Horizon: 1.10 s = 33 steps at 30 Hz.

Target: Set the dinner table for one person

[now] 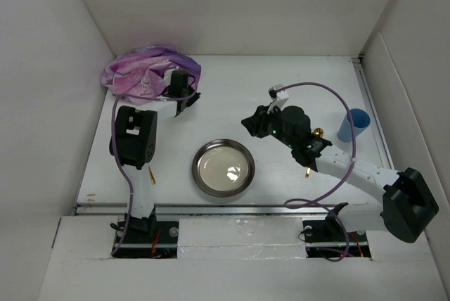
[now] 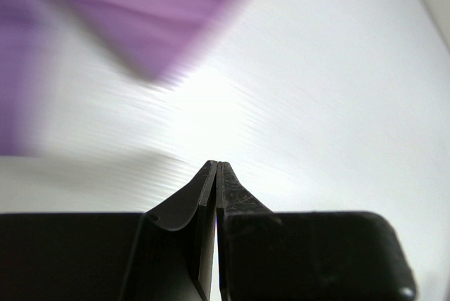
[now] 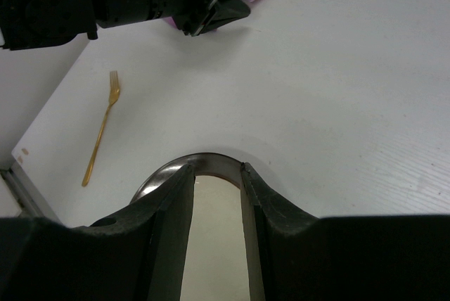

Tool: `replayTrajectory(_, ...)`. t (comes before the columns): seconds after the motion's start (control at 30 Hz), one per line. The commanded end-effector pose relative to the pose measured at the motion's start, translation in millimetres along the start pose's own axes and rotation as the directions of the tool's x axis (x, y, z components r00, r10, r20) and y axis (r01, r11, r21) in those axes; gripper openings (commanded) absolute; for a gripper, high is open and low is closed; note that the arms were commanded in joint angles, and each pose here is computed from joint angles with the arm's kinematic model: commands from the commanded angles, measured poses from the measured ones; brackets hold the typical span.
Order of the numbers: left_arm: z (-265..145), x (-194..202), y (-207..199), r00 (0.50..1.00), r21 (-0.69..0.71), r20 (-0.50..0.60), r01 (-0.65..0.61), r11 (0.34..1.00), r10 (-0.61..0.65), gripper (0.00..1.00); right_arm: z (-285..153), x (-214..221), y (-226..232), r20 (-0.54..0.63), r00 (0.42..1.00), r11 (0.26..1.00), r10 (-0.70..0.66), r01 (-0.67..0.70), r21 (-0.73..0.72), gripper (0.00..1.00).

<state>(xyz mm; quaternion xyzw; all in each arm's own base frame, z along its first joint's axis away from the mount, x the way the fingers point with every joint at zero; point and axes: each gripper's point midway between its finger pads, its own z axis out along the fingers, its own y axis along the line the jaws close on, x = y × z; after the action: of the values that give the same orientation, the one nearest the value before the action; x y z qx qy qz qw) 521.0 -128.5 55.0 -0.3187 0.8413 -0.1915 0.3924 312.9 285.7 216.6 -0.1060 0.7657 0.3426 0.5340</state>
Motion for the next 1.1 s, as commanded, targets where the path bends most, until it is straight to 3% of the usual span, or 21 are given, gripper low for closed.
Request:
replayTrajectory(0.0,-35.4,17.8,-113.5,0.991,0.277,-0.012,-0.123,0.953,0.131,0.00,5.7,-25.7,-8.7,0.068,0.998,0.999,-0.008,0.005,0.048,0.38)
replayTrajectory(0.03,-37.4,41.2,-137.5,0.980,0.318,-0.040,-0.171,0.933,0.193,0.00,6.1,-25.9,-16.3,0.069,0.998,0.998,-0.003,-0.002,0.068,0.38)
replayTrajectory(0.13,-47.4,42.5,-156.5,0.973,0.309,-0.015,-0.214,0.927,0.229,0.00,5.4,-25.5,-19.4,0.062,0.998,0.998,0.007,-0.011,0.069,0.38)
replayTrajectory(0.2,-43.1,17.5,-132.3,0.976,0.199,0.074,-0.216,0.956,0.205,0.01,3.0,-28.4,-22.6,0.076,0.997,0.997,0.006,-0.012,0.074,0.38)
replayTrajectory(0.23,-50.4,-3.3,-126.3,0.968,0.178,0.126,-0.238,0.955,0.218,0.11,3.1,-28.5,-21.7,0.079,0.997,0.998,0.008,-0.013,0.068,0.38)
replayTrajectory(0.27,-48.4,-20.4,-102.7,0.958,0.083,0.174,-0.246,0.966,0.229,0.29,3.7,-26.9,-21.0,0.074,0.997,0.998,0.006,-0.011,0.062,0.38)
replayTrajectory(0.4,-53.1,-76.8,-23.8,0.937,-0.191,0.246,-0.204,0.960,0.248,0.44,5.2,-24.3,-14.9,0.055,0.998,1.000,0.006,-0.007,0.028,0.38)
replayTrajectory(0.47,-57.8,-77.7,6.3,0.951,-0.226,0.250,-0.127,0.966,0.184,0.47,6.5,-23.2,-14.3,0.053,0.999,1.000,0.007,-0.008,0.022,0.38)
replayTrajectory(0.53,-64.3,-97.4,30.0,0.955,-0.181,0.286,-0.021,0.983,0.073,0.49,6.3,-22.7,-11.3,0.044,0.999,1.000,0.007,-0.008,0.008,0.38)
replayTrajectory(0.57,-58.7,-87.6,42.9,0.968,-0.118,0.251,0.025,0.993,0.005,0.50,5.9,-22.5,-10.6,0.042,0.999,1.000,0.004,-0.005,0.004,0.38)
replayTrajectory(0.63,-54.5,-106.1,77.4,0.953,-0.080,0.261,0.182,0.980,-0.156,0.51,6.3,-21.6,-11.0,0.044,0.999,1.000,0.004,-0.004,0.003,0.38)
replayTrajectory(0.67,-51.0,-104.2,86.4,0.953,-0.070,0.245,0.203,0.977,-0.180,0.51,6.2,-21.3,-10.3,0.043,0.999,1.000,0.004,-0.004,-0.002,0.38)
replayTrajectory(0.93,-36.5,-111.1,134.7,0.950,-0.255,0.279,0.214,0.943,-0.140,0.49,9.7,-16.9,3.0,0.015,1.000,0.998,-0.004,0.005,-0.064,0.39)
replayTrajectory(1.03,-16.0,-105.2,145.9,0.958,-0.274,0.226,0.238,0.932,-0.178,0.39,8.7,-19.0,0.9,0.020,1.000,0.999,-0.010,0.011,-0.050,0.39)
replayTrajectory(1.07,-11.4,-112.4,136.4,0.959,-0.253,0.219,0.234,0.939,-0.180,0.28,8.8,-19.5,0.9,0.024,1.000,0.999,-0.009,0.010,-0.049,0.39)
